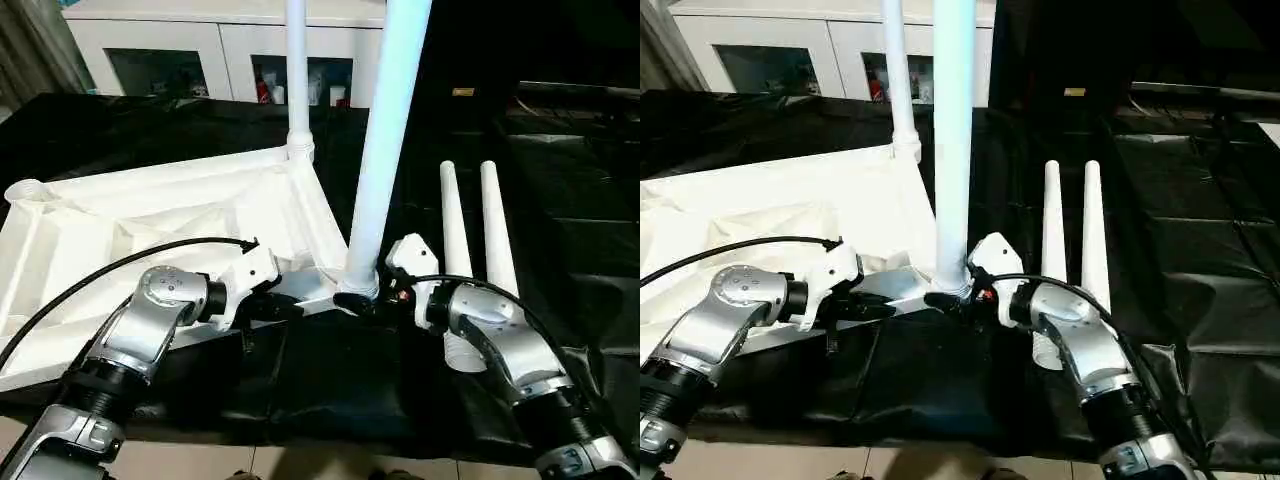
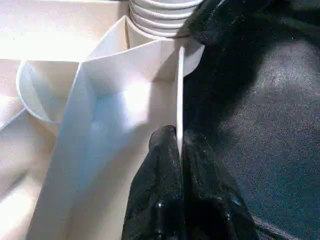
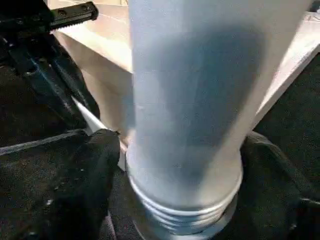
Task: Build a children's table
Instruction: Rotate leg to tighten
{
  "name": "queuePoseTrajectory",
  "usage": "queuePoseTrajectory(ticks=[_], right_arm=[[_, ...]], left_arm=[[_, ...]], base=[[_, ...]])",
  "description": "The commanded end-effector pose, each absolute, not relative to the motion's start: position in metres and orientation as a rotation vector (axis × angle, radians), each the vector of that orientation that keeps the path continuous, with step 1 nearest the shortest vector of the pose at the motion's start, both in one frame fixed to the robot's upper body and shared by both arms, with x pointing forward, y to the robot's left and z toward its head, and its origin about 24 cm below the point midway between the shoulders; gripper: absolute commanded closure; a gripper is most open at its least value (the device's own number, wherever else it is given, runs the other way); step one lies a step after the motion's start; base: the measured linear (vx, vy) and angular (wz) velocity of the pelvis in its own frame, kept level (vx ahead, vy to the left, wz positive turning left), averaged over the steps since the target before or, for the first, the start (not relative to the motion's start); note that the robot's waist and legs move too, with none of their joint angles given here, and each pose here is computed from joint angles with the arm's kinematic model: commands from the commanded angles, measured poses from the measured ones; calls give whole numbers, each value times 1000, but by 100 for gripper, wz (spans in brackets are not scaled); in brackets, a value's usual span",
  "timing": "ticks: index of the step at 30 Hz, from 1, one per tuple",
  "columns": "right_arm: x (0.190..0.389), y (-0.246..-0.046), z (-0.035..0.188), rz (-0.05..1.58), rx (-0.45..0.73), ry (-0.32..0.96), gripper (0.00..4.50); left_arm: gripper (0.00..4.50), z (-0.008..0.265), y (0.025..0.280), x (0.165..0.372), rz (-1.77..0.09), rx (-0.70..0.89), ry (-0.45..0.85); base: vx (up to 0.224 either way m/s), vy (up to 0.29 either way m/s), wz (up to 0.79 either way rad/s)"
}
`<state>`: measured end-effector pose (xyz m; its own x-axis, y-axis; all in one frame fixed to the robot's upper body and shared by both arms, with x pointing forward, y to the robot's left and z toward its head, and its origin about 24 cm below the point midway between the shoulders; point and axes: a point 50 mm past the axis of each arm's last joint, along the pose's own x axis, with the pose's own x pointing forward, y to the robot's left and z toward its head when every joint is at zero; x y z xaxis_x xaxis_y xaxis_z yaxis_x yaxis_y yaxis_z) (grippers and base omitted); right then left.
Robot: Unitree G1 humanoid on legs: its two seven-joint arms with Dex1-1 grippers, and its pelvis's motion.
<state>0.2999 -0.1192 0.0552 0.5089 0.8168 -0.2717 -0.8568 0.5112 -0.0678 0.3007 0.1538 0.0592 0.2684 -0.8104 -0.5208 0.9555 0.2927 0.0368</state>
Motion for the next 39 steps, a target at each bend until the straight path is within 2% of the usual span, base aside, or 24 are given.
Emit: queuePoseTrajectory(ticks=[1,6,10,16,24,26,27,29,35,39], right_arm=[[302,-119,58,1020,-201,200,126],[302,-118,58,1023,-196,200,168],[301,-116,57,1026,-192,203,181],[302,-116,55,1004,-185,210,183],[313,-110,50,849,-150,219,183],[322,-98,48,701,-66,223,183],[323,-96,48,689,-61,225,183],[330,-79,44,565,3,247,183],[338,-56,38,393,57,279,184],[341,-46,38,348,69,280,184]], left_arm=[[450,67,147,298,-1277,364,397],[450,66,147,298,-1279,364,401],[450,66,147,298,-1285,359,408],[450,65,146,297,-1291,356,414],[450,58,140,303,-1228,353,442],[450,53,130,313,-1135,342,456],[450,53,129,315,-1122,339,456],[450,51,117,329,-979,310,457],[450,48,97,348,-777,279,466],[450,49,87,352,-726,290,463]], base=[[0,0,0],[0,0,0],[0,0,0],[0,0,0],[0,0,0],[0,0,0],[0,0,0],[0,0,0],[0,0,0],[0,0,0]])
